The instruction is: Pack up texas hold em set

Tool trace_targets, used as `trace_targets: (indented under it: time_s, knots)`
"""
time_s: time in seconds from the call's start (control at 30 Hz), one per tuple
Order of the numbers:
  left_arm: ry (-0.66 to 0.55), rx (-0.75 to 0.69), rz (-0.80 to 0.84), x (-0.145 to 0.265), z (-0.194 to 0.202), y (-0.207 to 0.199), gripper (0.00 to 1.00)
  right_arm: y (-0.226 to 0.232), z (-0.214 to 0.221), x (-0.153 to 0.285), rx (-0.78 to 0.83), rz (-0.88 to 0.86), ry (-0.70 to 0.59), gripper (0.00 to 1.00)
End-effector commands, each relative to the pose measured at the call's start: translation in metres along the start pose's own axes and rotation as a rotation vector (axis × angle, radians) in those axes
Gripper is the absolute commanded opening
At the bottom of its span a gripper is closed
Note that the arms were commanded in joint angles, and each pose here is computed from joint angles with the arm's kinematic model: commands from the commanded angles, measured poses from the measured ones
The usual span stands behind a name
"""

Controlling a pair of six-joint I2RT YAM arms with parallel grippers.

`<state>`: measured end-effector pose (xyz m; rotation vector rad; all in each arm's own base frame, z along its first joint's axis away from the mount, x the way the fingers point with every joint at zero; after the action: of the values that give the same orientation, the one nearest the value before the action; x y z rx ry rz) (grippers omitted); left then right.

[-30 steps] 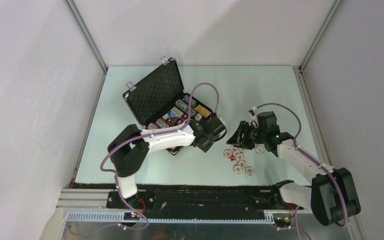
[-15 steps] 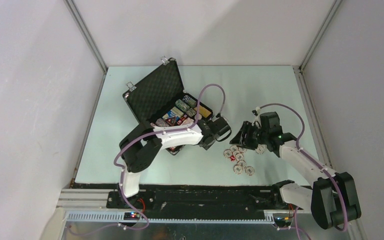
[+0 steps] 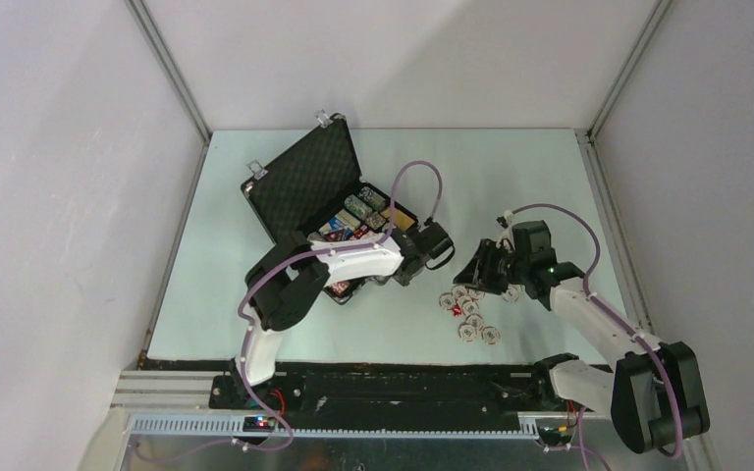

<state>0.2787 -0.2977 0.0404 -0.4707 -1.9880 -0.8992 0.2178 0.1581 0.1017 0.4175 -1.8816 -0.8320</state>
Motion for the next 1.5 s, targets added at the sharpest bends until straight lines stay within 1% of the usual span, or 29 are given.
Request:
trace_targets:
  time_s: [0.0, 0.1, 0.2, 0.23, 0.33, 0.4, 0.53, 0.83, 1.03, 1.13, 1.3, 1.4, 1.47]
  knots:
    - [0.013, 0.032, 0.002, -0.003, -0.004, 0.011, 0.4, 0.001, -0.003, 0.004, 0.023, -0.006, -0.026, 0.42]
    - [0.005, 0.03, -0.003, -0.002, -0.004, 0.013, 0.31, 0.001, -0.002, 0.004, 0.023, -0.007, -0.022, 0.42]
    - [0.005, 0.027, -0.014, 0.0, -0.004, 0.016, 0.26, 0.001, -0.002, 0.005, 0.023, -0.008, -0.023, 0.41]
    - [0.009, 0.025, -0.017, 0.001, -0.003, 0.017, 0.23, 0.001, -0.002, 0.005, 0.022, -0.008, -0.024, 0.41]
    - [0.006, 0.027, -0.018, 0.006, -0.004, 0.019, 0.18, 0.001, -0.002, 0.005, 0.02, -0.007, -0.024, 0.41]
    - [-0.002, 0.032, -0.018, 0.011, -0.006, 0.021, 0.11, 0.001, -0.002, 0.005, 0.021, -0.007, -0.026, 0.41]
    - [-0.028, 0.049, -0.019, 0.023, -0.011, 0.028, 0.01, 0.0, -0.002, 0.004, 0.019, -0.01, -0.022, 0.41]
    - [-0.135, 0.113, -0.001, 0.065, -0.027, 0.045, 0.0, -0.001, -0.001, 0.002, 0.013, -0.01, -0.013, 0.41]
    - [-0.155, 0.131, -0.031, 0.074, -0.027, 0.055, 0.0, 0.001, -0.002, 0.002, 0.013, -0.017, -0.012, 0.41]
    - [-0.186, 0.148, -0.034, 0.083, -0.033, 0.062, 0.0, 0.001, -0.002, 0.002, 0.013, -0.019, -0.011, 0.41]
    - [-0.256, 0.199, -0.042, 0.096, -0.043, 0.094, 0.0, 0.001, -0.003, 0.001, 0.012, -0.025, -0.012, 0.41]
    - [-0.272, 0.229, -0.044, 0.09, -0.05, 0.115, 0.0, 0.002, -0.005, 0.0, 0.012, -0.034, -0.012, 0.41]
    - [-0.27, 0.226, -0.074, 0.085, -0.054, 0.125, 0.0, 0.004, -0.006, -0.001, 0.01, -0.047, -0.009, 0.41]
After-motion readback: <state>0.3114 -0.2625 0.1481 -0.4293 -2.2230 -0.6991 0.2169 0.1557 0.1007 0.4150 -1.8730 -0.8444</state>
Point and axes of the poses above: each gripper's point midway between its finger pads, its own x axis back along the fingers, its own y axis along the line the jaws close on, z = x × y, the point moved 2 cm from there along x, back along the fingers, and after that the axes turned 5 degrees about -x, right-handed, at the moved point
